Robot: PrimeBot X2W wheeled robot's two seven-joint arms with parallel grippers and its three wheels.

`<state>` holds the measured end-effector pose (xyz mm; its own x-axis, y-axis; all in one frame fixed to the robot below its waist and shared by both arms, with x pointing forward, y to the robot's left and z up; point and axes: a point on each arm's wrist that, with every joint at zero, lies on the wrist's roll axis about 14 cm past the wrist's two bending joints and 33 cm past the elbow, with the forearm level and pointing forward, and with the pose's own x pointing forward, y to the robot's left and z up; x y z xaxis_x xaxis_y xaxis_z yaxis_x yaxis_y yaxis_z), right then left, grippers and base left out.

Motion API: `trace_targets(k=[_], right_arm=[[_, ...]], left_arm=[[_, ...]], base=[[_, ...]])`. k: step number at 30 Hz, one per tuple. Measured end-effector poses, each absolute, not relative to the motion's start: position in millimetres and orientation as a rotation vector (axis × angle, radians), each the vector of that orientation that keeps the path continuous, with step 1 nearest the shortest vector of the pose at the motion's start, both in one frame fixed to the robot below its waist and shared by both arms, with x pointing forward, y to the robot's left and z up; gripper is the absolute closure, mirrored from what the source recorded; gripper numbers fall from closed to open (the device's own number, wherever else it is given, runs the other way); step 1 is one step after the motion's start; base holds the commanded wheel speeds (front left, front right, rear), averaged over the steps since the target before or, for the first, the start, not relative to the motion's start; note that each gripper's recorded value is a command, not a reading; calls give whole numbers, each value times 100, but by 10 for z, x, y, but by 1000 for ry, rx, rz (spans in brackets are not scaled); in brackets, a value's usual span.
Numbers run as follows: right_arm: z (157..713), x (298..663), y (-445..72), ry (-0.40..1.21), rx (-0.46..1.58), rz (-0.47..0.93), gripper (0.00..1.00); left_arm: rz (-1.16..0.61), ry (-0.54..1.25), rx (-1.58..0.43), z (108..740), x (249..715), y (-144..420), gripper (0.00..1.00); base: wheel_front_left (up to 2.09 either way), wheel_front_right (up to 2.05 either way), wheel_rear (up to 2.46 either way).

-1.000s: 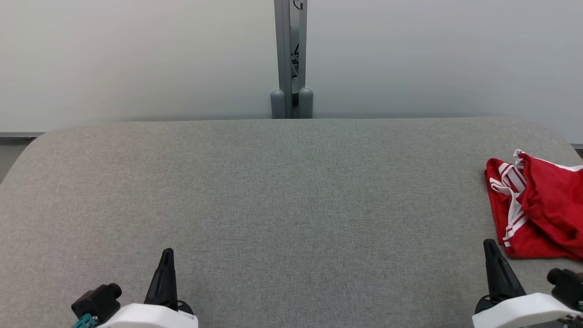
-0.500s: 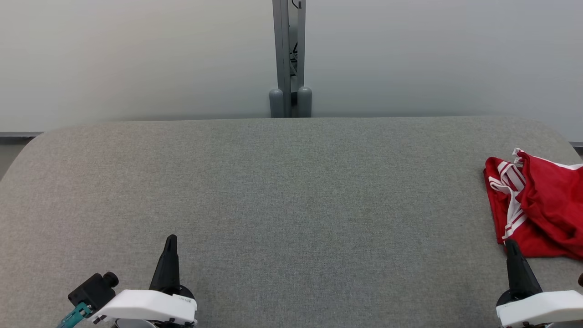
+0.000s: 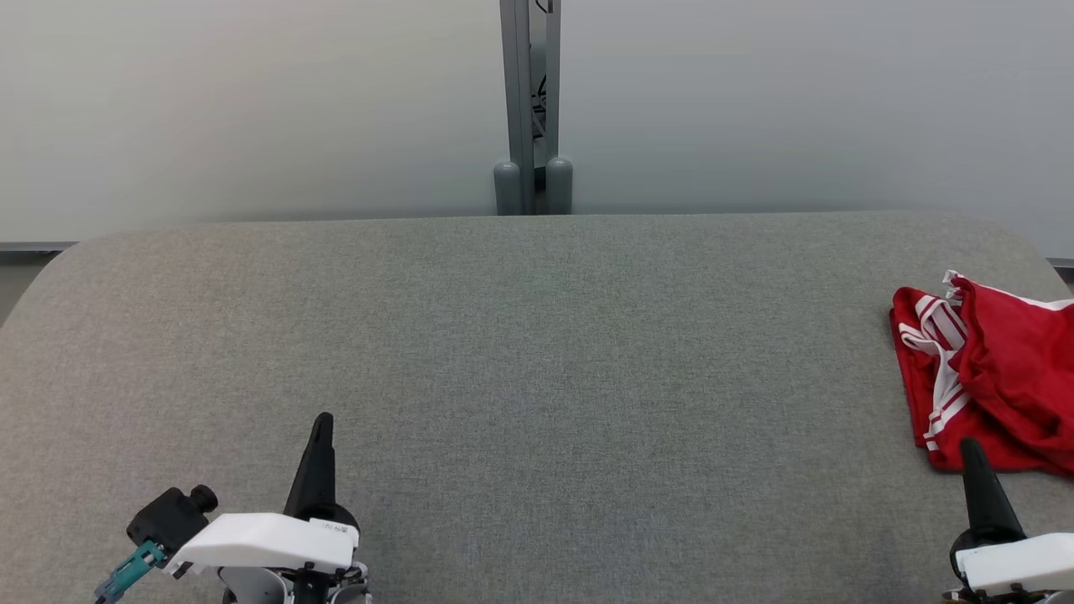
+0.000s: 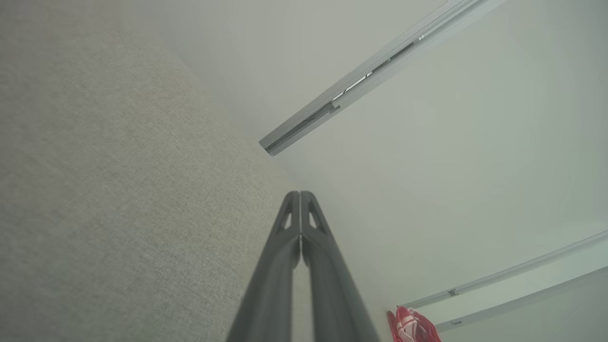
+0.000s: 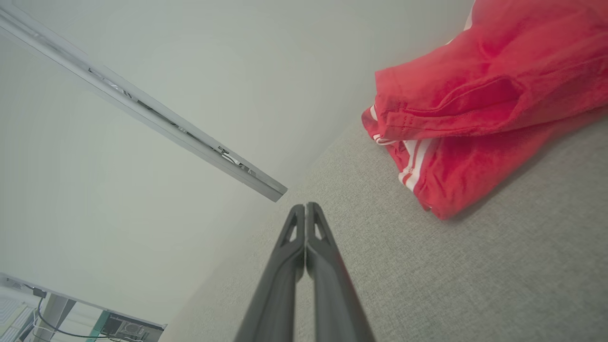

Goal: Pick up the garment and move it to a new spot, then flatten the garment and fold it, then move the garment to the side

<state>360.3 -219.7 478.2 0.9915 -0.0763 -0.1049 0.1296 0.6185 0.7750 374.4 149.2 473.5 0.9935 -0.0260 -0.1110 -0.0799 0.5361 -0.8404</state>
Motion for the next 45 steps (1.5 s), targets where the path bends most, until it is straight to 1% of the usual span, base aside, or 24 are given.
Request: trace_targets(k=[17,45], right_arm=[[4801,3587,-2367,40,1092,-152,100],[4915,3579,-2570,-30,1353,-150,100]], left_arm=[[1,123,-1167,4812,3839,1403,100],[-54,125,-1384,4961,3984,1279,100]], base=[[0,0,0],[0,0,0]])
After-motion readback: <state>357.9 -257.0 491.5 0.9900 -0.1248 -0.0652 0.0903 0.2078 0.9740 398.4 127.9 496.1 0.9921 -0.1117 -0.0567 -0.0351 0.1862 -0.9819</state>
